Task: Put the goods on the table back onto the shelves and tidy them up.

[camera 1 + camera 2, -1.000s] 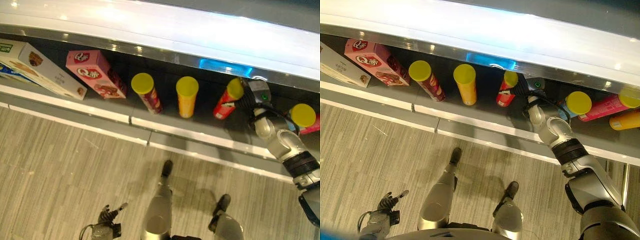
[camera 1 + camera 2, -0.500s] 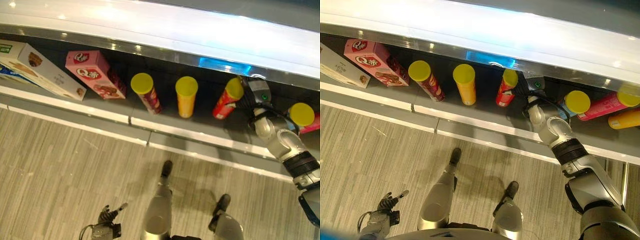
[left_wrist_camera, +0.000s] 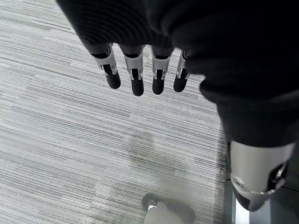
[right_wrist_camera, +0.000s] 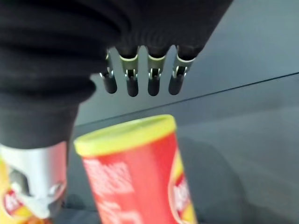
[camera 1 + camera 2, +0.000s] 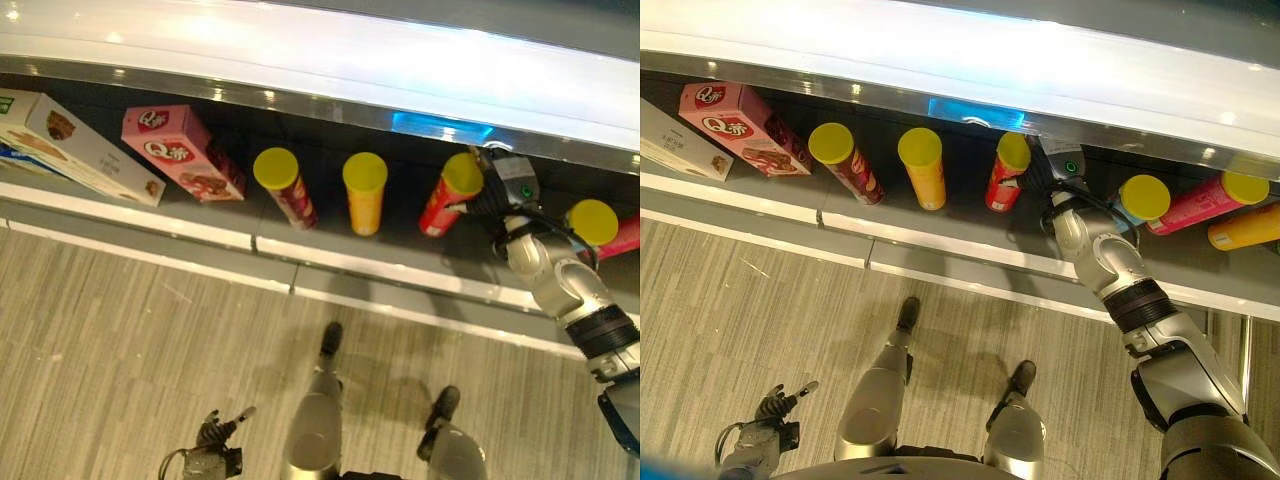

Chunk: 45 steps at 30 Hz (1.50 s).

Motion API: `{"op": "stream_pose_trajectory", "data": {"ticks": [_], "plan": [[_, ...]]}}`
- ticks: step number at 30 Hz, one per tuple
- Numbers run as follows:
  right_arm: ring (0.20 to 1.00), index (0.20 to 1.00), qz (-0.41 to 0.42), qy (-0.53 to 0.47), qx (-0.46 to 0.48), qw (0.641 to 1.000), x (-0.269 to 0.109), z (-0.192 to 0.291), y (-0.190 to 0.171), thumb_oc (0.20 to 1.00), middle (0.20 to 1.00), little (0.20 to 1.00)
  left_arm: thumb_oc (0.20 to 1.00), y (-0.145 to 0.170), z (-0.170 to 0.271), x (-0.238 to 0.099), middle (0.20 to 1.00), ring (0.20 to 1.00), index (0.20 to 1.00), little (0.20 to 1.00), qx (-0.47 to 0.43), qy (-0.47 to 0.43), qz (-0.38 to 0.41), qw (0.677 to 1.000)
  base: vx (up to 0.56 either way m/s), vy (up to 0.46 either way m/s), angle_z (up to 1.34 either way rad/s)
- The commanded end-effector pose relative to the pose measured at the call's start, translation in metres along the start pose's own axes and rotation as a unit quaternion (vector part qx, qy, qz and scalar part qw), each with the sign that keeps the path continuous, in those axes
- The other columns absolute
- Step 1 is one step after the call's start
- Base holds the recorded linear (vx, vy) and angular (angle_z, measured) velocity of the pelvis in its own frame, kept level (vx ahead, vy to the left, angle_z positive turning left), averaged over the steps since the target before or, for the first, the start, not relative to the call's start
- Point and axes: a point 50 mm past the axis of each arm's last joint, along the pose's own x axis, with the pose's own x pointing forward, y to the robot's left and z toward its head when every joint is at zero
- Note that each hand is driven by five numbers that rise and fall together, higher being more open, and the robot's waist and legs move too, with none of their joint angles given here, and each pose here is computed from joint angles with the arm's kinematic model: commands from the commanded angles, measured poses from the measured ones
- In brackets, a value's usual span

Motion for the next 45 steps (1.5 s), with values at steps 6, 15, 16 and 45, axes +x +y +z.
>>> {"op": "stream_pose_trajectory", "data": {"ticks": [6, 15, 16, 45], "plan": [[1.0, 1.0, -0.028, -0.051, 0.079, 0.995, -0.016, 0.021, -0.014, 1.0, 1.0, 1.0, 1.0, 0.018, -0.013, 0.0, 1.0, 1.0, 1.0, 1.0, 0.035, 0.026, 0.036, 0.998, 0.0, -0.001, -0.01], [1.0, 1.0, -0.013, -0.029, 0.127, 0.991, -0.043, 0.014, -0.015, 1.0, 1.0, 1.0, 1.0, 0.019, -0.009, 0.0, 1.0, 1.0, 1.0, 1.0, 0.037, 0.02, 0.045, 0.998, 0.02, 0.014, -0.06], [1.0, 1.0, -0.01, -0.022, 0.128, 0.991, -0.048, 0.01, -0.015, 1.0, 1.0, 1.0, 1.0, 0.019, -0.009, 0.0, 1.0, 1.0, 1.0, 1.0, 0.037, 0.021, 0.045, 0.998, 0.04, 0.035, -0.18], [1.0, 1.0, -0.011, 0.564, 0.327, 0.758, -0.299, -0.117, 0.04, 1.0, 1.0, 1.0, 1.0, 0.009, -0.024, -0.006, 1.0, 1.0, 1.0, 1.0, 0.033, 0.029, 0.003, 0.999, 0.04, 0.025, -0.19]]}}
